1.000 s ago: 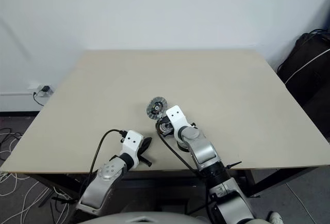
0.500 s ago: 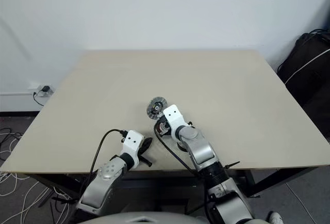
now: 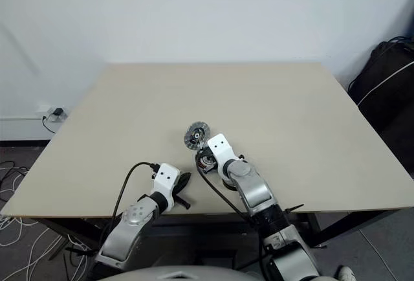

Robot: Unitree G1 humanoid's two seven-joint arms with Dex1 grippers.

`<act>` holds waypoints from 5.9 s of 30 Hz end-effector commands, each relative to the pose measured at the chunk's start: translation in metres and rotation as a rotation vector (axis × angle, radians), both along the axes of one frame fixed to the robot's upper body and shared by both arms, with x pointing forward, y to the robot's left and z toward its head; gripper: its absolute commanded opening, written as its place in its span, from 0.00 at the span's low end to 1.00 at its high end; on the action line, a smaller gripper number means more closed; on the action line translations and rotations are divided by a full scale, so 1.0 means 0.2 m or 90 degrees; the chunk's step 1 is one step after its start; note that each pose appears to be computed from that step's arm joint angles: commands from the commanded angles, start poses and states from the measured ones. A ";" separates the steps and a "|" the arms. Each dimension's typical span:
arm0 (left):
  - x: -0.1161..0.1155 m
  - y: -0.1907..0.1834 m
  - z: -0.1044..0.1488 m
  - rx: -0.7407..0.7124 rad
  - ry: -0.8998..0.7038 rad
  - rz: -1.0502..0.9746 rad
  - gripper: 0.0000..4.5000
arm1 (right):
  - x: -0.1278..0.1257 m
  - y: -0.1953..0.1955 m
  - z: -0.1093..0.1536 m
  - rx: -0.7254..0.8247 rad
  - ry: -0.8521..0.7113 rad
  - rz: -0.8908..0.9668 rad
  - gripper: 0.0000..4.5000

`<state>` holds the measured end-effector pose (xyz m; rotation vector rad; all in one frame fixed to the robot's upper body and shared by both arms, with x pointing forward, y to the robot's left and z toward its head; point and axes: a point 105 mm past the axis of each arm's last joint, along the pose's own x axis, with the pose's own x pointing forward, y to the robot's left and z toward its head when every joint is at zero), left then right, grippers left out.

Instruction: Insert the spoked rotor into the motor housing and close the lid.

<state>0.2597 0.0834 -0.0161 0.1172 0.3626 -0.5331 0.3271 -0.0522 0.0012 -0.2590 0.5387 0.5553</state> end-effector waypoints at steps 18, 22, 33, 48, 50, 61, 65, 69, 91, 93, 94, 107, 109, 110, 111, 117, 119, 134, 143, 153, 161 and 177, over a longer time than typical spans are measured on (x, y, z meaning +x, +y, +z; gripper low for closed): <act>0.03 -0.01 0.04 -0.003 -0.021 -0.008 0.00 | 0.05 0.13 0.26 0.083 -0.137 0.034 0.01; 0.03 -0.01 0.04 -0.003 -0.020 -0.007 0.00 | 0.02 0.12 0.15 0.064 -0.094 0.040 0.01; 0.02 0.00 0.04 -0.002 -0.019 -0.005 0.00 | -0.09 0.01 -0.02 0.010 -0.021 0.053 0.01; 0.03 -0.01 0.06 -0.002 -0.025 -0.013 0.00 | 0.03 0.13 0.21 0.069 -0.129 0.045 0.01; 0.03 -0.01 0.07 -0.003 -0.033 -0.007 0.00 | 0.05 0.10 0.24 0.082 -0.162 0.012 0.01; 0.02 -0.01 0.07 -0.002 -0.029 -0.011 0.00 | -0.06 -0.35 0.31 0.121 -0.144 -0.193 0.01; 0.02 -0.02 0.06 -0.004 -0.024 -0.022 0.00 | -0.15 -0.47 0.30 0.104 -0.129 -0.228 0.01; 0.02 -0.04 0.06 -0.003 -0.021 -0.036 0.00 | -0.22 -0.58 0.29 0.105 -0.111 -0.278 0.09; 0.03 -0.03 0.05 0.005 -0.016 -0.046 0.00 | -0.35 -0.65 0.21 0.442 0.124 -0.389 0.95; 0.03 -0.03 0.05 0.005 -0.016 -0.045 0.00 | -0.35 -0.67 0.20 0.476 0.147 -0.409 0.95; 0.03 -0.03 0.05 0.005 -0.016 -0.044 0.00 | -0.35 -0.68 0.20 0.495 0.155 -0.419 0.95; 0.03 -0.03 0.04 0.008 -0.015 -0.040 0.00 | -0.40 -0.57 0.09 0.682 0.302 -0.414 0.95; 0.03 -0.02 0.04 0.009 -0.015 -0.039 0.00 | -0.41 -0.55 0.08 0.705 0.319 -0.413 0.95; 0.03 -0.02 0.04 0.009 -0.015 -0.039 0.00 | -0.41 -0.55 0.07 0.712 0.327 -0.414 0.95; 0.03 -0.02 0.04 0.009 -0.015 -0.039 0.00 | -0.41 -0.54 0.06 0.720 0.335 -0.414 0.95; 0.03 -0.02 0.04 0.010 -0.016 -0.039 0.00 | -0.41 -0.49 0.05 0.784 0.363 -0.396 0.95; 0.03 -0.02 0.04 0.009 -0.016 -0.040 0.00 | -0.41 -0.47 0.04 0.806 0.371 -0.393 0.95; 0.04 -0.02 0.05 0.012 -0.019 -0.044 0.00 | -0.38 -0.36 0.04 0.879 0.383 -0.376 0.95; 0.04 -0.02 0.05 0.012 -0.019 -0.040 0.00 | -0.40 -0.36 -0.01 0.837 0.404 -0.401 0.45; 0.03 -0.02 0.04 0.009 -0.016 -0.039 0.00 | -0.44 -0.38 -0.05 0.784 0.416 -0.420 0.09; 0.03 -0.02 0.04 0.009 -0.013 -0.038 0.00 | -0.42 -0.37 0.05 0.801 0.374 -0.372 0.09; 0.04 0.01 0.04 0.008 -0.015 -0.027 0.00 | -0.26 -0.22 0.40 0.843 0.270 -0.226 0.09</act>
